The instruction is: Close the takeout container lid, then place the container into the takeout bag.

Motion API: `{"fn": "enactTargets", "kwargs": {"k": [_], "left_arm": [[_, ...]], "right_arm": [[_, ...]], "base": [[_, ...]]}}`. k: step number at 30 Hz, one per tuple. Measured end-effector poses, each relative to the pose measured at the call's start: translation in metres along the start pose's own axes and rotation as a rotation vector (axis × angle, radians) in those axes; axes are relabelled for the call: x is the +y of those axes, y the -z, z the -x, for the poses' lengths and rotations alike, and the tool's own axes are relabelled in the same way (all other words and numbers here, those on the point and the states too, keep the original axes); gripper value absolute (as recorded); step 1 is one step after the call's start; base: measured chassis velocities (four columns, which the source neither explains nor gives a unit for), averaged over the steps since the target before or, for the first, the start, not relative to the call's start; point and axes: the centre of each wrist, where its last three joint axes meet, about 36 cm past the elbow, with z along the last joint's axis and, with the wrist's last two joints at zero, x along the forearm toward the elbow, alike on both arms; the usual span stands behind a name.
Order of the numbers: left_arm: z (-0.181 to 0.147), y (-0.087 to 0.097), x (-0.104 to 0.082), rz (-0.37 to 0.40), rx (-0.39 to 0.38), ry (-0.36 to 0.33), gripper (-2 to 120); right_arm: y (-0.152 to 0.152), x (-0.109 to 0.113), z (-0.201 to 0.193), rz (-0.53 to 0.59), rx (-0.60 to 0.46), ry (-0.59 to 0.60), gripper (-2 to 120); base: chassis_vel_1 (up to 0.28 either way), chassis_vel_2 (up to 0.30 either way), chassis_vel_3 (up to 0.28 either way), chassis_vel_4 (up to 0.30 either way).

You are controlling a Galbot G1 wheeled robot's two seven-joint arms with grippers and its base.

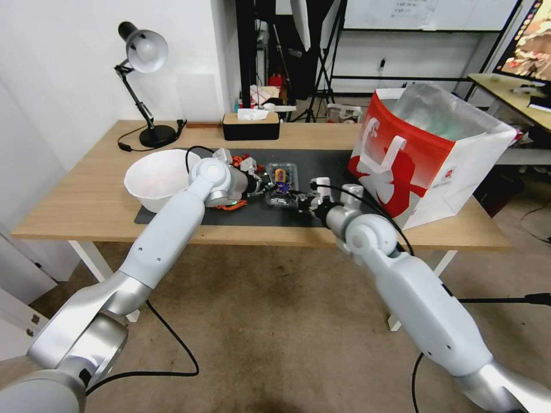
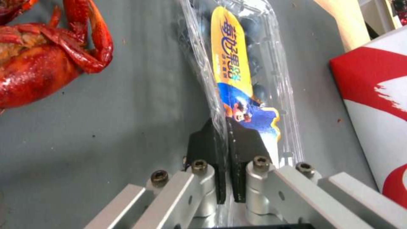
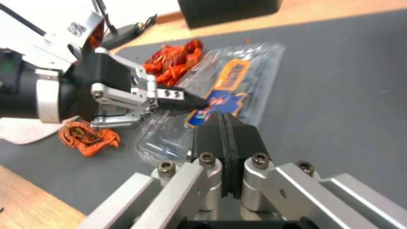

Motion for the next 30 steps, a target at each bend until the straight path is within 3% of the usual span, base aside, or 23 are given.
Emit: {"fn": "enactTargets", "kwargs": {"k": [8, 10, 13, 18, 20, 22, 27, 30], "left_arm": [[-0.007, -0.001, -0.002, 0.007, -0.011, -0.017, 1], [-0.018, -0.006, 0.006, -0.001, -0.021, -0.022, 1], [-0.029, -0.011, 0.016, -0.012, -0.031, -0.013, 1], [-0.033, -0.015, 0.014, -0.011, -0.034, -0.030, 1], [-0.033, -0.015, 0.013, -0.010, -0.035, -0.035, 1], [-0.035, -0.015, 0.011, -0.006, -0.037, -0.049, 1], [-0.038, -0.016, 0.009, -0.002, -0.040, -0.059, 1], [-0.041, -0.014, 0.009, -0.005, -0.049, -0.070, 1]], "right_arm": [[-0.038, 0.005, -0.054, -0.138, -0.182, -0.084, 0], [-0.057, 0.013, -0.066, -0.190, -0.269, -0.101, 0], [-0.069, 0.021, -0.073, -0.197, -0.309, -0.111, 0], [-0.103, 0.027, -0.098, -0.176, -0.328, -0.151, 0], [-0.110, 0.027, -0.102, -0.174, -0.329, -0.160, 4], [-0.130, 0.029, -0.114, -0.169, -0.333, -0.185, 15], [-0.147, 0.028, -0.124, -0.164, -0.333, -0.218, 30], [-0.160, 0.027, -0.131, -0.162, -0.326, -0.235, 44]], "base": [[0.000, 0.000, 0.000, 0.000], [0.000, 0.000, 0.000, 0.000], [0.000, 0.000, 0.000, 0.000], [0.000, 0.000, 0.000, 0.000], [0.000, 0.000, 0.000, 0.000], [0.000, 0.000, 0.000, 0.000], [0.000, 0.000, 0.000, 0.000], [0.000, 0.000, 0.000, 0.000]]}}
